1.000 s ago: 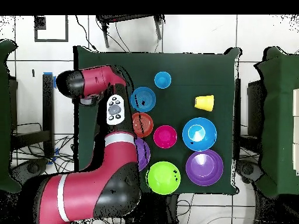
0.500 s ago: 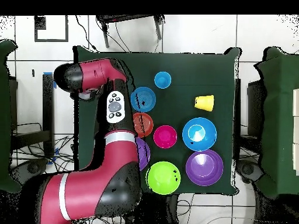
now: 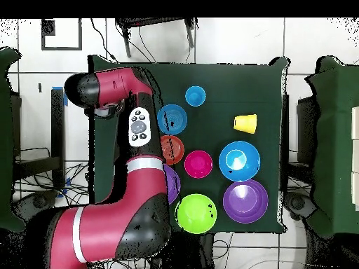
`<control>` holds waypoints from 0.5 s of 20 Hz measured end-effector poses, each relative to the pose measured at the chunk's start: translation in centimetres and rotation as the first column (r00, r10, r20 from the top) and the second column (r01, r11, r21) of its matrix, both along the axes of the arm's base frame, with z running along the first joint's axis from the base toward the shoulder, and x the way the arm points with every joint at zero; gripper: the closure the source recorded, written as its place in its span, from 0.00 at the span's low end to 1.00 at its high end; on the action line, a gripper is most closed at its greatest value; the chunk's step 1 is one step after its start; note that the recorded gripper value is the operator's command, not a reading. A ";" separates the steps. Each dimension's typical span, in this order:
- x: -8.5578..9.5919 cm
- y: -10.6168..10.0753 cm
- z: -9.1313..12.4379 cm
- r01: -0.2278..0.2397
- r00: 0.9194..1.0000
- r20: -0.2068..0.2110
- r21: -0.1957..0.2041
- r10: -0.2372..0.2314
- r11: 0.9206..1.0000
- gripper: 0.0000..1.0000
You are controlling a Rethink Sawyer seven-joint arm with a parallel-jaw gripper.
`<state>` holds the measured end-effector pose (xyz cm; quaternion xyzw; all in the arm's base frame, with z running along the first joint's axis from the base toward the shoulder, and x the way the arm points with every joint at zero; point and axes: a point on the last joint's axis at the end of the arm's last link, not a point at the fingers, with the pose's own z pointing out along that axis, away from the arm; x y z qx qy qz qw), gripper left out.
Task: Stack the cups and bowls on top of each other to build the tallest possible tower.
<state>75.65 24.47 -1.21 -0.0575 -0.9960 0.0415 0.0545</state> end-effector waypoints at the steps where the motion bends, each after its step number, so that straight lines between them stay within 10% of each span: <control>1: 0.1 0.0 0.0 0.000 1.000 0.002 0.000 0.000 1.000 1.00; 10: 2.5 1.2 -0.3 -0.010 0.999 0.037 -0.009 0.010 1.000 1.00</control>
